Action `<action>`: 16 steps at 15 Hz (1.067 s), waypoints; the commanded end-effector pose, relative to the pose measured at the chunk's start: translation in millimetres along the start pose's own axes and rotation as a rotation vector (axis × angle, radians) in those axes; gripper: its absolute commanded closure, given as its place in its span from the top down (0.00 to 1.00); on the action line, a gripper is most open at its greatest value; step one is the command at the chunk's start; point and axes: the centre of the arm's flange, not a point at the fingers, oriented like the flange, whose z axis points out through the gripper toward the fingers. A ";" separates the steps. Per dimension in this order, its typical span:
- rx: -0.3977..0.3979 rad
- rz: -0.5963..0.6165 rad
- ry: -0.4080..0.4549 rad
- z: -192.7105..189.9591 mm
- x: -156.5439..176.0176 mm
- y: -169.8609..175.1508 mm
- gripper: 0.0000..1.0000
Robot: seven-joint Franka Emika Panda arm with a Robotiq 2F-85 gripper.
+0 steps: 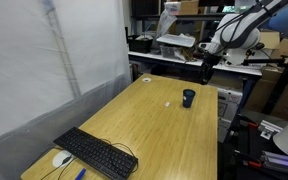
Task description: Remove the marker out of the cup and put it on the table
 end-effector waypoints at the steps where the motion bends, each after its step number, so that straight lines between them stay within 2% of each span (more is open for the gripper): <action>1: 0.010 -0.004 0.025 17.1 21.3 38.0 1.00; 2: 0.003 0.002 0.015 3.2 7.8 17.3 1.00; 8: 0.004 0.005 0.004 12.6 15.2 27.5 1.00; 16: -0.041 0.055 0.064 29.4 -11.0 63.1 1.00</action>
